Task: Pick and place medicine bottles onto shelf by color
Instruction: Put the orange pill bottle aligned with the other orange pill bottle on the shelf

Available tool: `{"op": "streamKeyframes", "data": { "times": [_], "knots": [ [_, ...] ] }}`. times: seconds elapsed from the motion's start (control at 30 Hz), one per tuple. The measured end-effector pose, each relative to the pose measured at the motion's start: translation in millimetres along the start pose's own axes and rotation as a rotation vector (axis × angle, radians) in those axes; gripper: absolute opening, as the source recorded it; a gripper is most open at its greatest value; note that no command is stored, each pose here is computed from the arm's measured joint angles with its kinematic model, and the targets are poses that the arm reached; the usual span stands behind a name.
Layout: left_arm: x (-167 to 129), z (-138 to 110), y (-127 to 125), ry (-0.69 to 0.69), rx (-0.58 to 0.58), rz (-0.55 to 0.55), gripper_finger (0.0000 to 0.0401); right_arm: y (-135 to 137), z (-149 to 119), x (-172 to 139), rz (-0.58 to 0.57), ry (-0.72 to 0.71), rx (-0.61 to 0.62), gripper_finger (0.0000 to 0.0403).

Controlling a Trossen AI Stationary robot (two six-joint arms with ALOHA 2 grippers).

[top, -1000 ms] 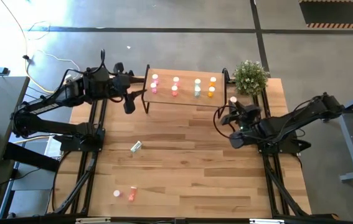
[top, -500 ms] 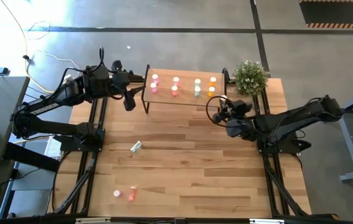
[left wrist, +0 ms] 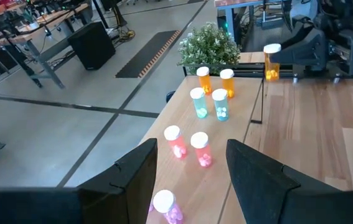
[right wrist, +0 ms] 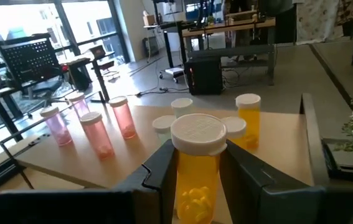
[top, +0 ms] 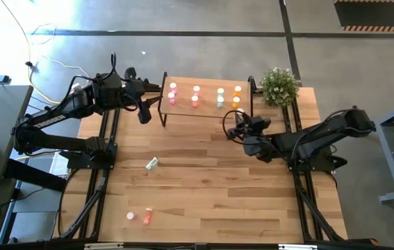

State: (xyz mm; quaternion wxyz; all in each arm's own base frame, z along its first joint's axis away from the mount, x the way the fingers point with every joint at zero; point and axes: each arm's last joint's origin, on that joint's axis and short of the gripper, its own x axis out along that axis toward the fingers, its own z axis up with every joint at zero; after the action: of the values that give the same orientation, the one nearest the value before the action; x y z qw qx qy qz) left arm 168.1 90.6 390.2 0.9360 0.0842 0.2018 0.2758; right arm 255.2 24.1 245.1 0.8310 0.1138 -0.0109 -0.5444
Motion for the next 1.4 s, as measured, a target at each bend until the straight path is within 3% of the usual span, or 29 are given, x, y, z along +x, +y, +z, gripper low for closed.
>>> {"op": "streamKeyframes", "data": {
  "times": [0.3,0.47,0.97,1.4],
  "knots": [
    [0,0,0,0.001,0.000,0.001,0.0184,11,-13,3,-0.014,-0.022,0.029,0.0094],
    [0,0,0,0.003,0.000,0.009,0.0184,15,-19,1,-0.013,-0.028,-0.012,0.0094],
    [0,-1,6,0.054,0.085,0.204,0.0184,18,-41,12,-0.090,-0.055,-0.041,0.0094],
    [0,0,6,0.042,0.082,0.207,0.0184,14,-46,26,-0.143,-0.059,-0.068,0.0094]
  ]
}}
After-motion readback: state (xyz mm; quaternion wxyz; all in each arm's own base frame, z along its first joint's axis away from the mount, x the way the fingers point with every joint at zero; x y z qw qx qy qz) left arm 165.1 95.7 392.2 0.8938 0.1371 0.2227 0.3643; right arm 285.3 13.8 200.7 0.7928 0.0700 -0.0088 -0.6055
